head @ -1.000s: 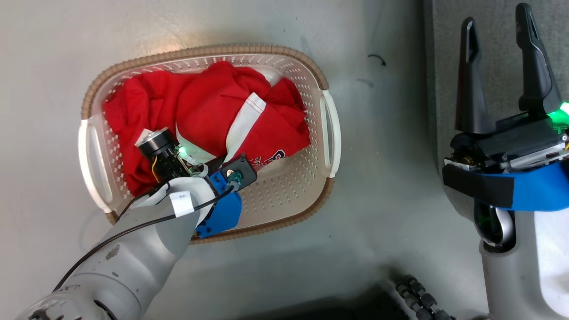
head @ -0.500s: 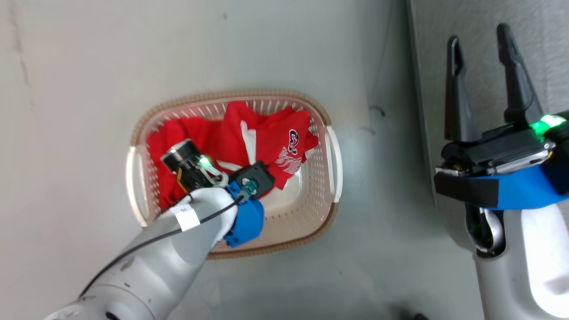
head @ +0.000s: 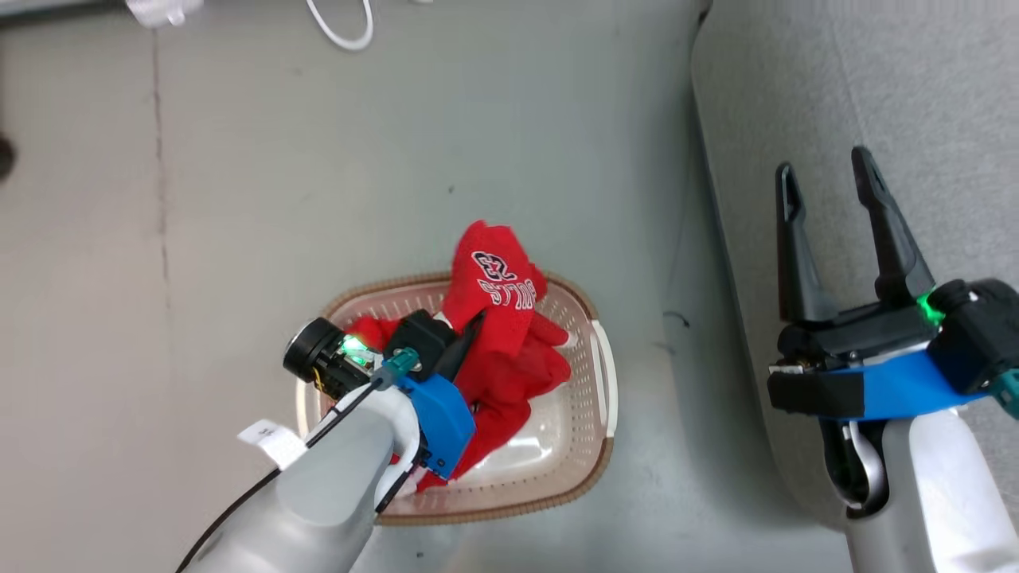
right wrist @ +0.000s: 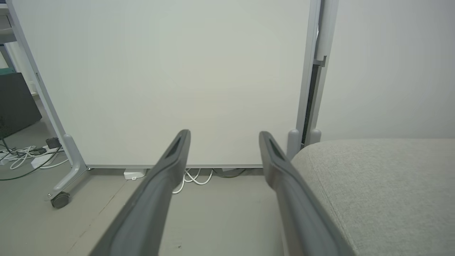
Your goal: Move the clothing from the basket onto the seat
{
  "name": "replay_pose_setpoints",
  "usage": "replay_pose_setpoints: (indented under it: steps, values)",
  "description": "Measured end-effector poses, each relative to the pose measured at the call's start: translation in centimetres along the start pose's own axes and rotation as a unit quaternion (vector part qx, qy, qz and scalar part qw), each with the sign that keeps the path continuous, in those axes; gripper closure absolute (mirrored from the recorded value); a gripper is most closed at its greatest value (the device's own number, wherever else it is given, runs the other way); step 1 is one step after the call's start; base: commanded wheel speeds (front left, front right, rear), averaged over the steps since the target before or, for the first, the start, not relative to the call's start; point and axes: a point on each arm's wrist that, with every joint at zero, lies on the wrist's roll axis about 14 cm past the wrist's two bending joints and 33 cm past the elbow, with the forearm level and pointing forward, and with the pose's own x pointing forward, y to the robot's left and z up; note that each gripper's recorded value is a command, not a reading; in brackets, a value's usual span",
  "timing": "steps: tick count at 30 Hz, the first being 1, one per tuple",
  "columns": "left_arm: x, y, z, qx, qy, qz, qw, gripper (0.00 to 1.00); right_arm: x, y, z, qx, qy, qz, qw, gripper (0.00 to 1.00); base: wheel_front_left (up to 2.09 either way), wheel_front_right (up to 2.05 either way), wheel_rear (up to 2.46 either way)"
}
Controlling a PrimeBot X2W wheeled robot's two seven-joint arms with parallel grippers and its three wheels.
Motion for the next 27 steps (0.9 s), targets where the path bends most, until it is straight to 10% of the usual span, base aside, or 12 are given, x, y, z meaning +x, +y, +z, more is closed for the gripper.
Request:
replay_pose_setpoints:
  steps: [13, 27]
  values:
    - [-6.5, 3.3, 9.3, -0.049, -0.158, 0.110, 0.980, 1.00, -3.4, 1.1, 4.8, 0.007, -0.037, 0.005, 0.999, 0.00, 0.00, 0.00, 0.00]
    - [-12.4, 3.3, 18.7, 0.018, -0.292, 0.139, 0.946, 1.00, -6.0, 2.3, 7.4, 0.017, -0.061, 0.015, 0.998, 0.00, 0.00, 0.00, 0.00]
